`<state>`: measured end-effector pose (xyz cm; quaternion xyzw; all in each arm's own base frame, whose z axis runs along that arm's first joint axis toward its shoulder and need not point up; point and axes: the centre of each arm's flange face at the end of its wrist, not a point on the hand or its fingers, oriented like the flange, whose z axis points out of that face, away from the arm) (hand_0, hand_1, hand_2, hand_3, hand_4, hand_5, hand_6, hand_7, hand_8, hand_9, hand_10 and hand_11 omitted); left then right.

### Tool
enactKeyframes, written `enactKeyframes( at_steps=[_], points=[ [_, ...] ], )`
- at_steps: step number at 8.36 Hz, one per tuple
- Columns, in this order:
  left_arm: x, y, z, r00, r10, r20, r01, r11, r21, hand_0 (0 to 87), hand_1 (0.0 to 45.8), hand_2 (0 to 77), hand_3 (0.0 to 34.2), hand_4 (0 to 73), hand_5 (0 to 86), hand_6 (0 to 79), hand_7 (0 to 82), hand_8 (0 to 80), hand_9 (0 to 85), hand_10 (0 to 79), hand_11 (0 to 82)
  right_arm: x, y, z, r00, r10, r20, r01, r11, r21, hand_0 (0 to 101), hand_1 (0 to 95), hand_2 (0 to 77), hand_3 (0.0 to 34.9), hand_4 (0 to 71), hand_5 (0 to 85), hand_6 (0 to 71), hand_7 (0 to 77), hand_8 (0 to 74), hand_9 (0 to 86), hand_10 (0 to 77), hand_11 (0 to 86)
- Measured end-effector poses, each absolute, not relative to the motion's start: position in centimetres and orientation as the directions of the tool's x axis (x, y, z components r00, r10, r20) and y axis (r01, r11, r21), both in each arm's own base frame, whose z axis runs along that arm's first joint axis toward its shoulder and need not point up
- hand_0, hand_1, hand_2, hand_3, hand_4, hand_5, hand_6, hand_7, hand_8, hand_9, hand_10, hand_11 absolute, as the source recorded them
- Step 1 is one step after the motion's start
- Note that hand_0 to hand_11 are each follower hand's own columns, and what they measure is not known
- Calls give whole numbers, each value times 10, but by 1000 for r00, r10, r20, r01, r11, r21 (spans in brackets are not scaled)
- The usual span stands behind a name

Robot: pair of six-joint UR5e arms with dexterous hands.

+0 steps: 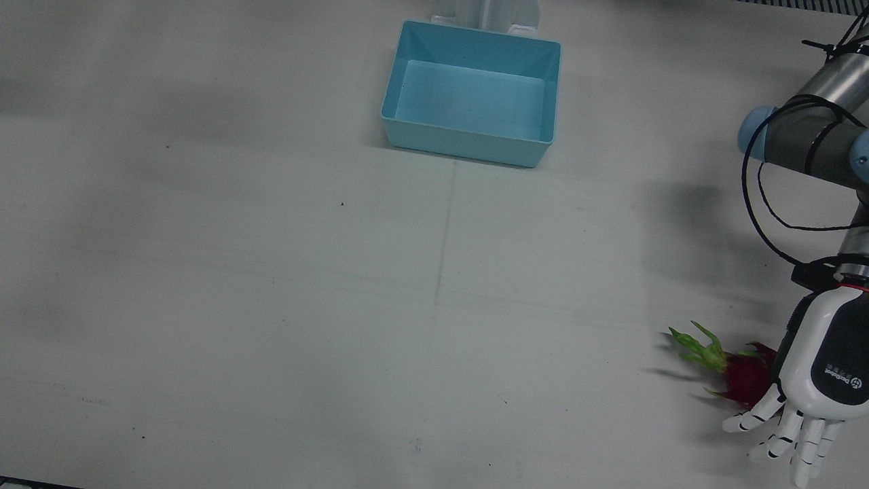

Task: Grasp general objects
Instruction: 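Move the left hand down toward the pink dragon fruit, then close the left hand's fingers around the dragon fruit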

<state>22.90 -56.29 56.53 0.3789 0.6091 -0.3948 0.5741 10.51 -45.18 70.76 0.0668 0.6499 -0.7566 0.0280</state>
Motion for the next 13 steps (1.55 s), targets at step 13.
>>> enactKeyframes(
  at_steps=[13],
  points=[
    [265,-549,588,-20,-33,-999,891,452,-33,797,0,0,22,60,540,5,365,11,60,224,5,105,-452,708,-990,44,-138,129,-154,-980,0,949,774,0,0,0,0,0,0,5,0,5]
  ],
)
